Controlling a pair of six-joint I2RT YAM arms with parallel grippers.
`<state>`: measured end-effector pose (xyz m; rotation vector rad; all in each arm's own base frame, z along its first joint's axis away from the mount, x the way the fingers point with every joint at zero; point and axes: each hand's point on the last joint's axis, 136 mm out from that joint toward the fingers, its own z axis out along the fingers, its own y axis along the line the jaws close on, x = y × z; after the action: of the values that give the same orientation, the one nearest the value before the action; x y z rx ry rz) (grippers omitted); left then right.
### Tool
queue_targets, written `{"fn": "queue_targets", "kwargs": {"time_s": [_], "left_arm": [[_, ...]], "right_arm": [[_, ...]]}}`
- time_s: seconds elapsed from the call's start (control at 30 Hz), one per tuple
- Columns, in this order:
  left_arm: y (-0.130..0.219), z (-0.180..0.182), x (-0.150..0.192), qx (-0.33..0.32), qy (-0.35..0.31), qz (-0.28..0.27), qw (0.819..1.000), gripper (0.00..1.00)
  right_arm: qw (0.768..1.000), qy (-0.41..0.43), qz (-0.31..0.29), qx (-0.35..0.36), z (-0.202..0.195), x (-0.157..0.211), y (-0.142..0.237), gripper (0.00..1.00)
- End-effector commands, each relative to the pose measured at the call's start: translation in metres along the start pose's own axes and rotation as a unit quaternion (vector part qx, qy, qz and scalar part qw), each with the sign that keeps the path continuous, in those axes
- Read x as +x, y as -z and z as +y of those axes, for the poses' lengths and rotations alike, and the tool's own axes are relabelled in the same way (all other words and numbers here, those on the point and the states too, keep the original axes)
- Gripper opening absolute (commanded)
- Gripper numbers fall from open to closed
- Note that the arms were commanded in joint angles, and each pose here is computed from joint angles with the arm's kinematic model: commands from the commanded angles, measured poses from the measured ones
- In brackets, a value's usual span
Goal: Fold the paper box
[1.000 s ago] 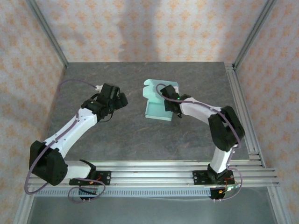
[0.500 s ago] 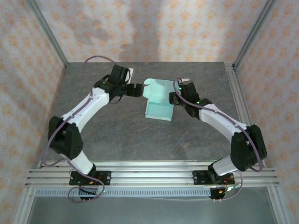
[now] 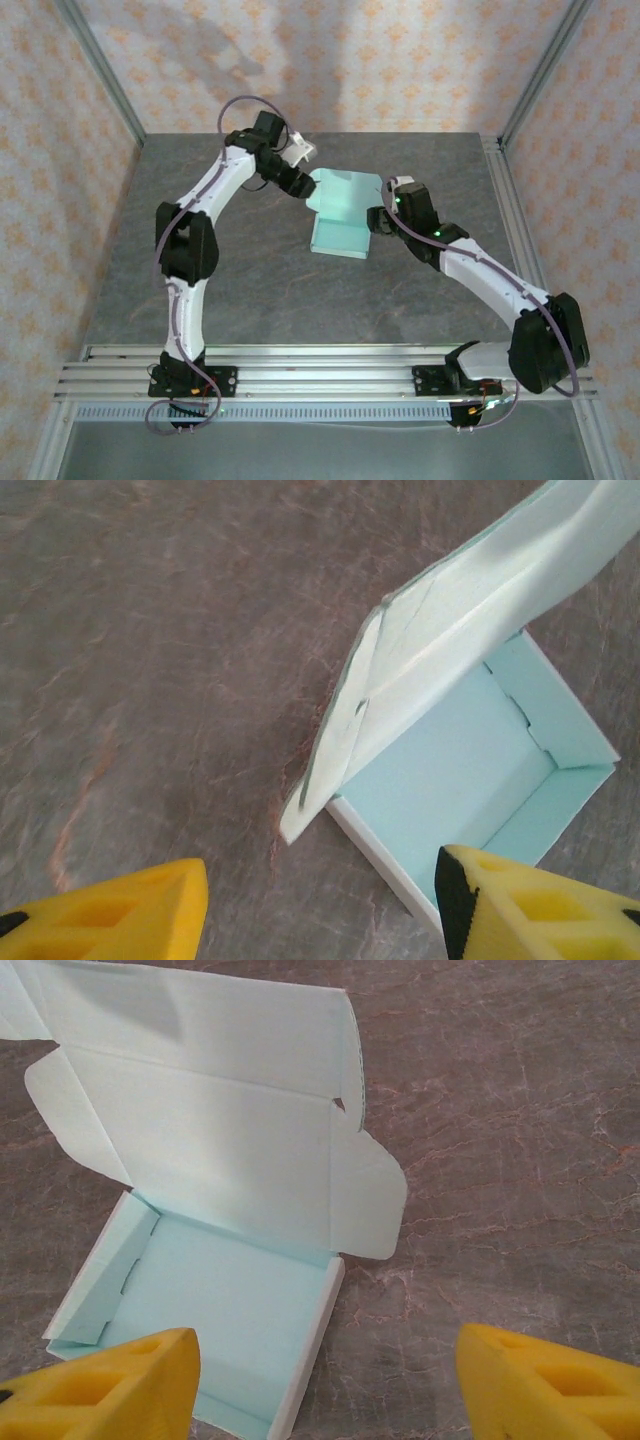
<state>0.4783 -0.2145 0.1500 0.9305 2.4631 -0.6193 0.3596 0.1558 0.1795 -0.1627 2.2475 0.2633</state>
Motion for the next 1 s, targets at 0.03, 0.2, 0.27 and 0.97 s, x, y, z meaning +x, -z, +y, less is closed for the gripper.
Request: {"fn": "queue_targets", "kwargs": {"time_s": [0.03, 0.2, 0.27, 0.97], "left_arm": [[-0.012, -0.01, 0.014, 0.046, -0.055, 0.037, 0.997, 0.6], [-0.011, -0.023, 0.007, 0.083, -0.075, 0.026, 0.993, 0.35], [-0.005, -0.034, 0.005, 0.106, -0.083, 0.015, 0.991, 0.25], [0.016, -0.062, 0.042, 0.125, -0.16, 0.009, 0.979, 0.0]], "right_arm": [[1.0, 0.003, -0.001, 0.001, -0.003, 0.0, 0.008, 0.68], [1.0, 0.002, 0.004, 0.009, -0.006, 0.003, 0.008, 0.68], [1.0, 0.002, 0.006, 0.011, -0.006, 0.004, 0.007, 0.68], [0.998, 0.055, -0.027, -0.013, -0.022, -0.031, 0.029, 0.7]]}}
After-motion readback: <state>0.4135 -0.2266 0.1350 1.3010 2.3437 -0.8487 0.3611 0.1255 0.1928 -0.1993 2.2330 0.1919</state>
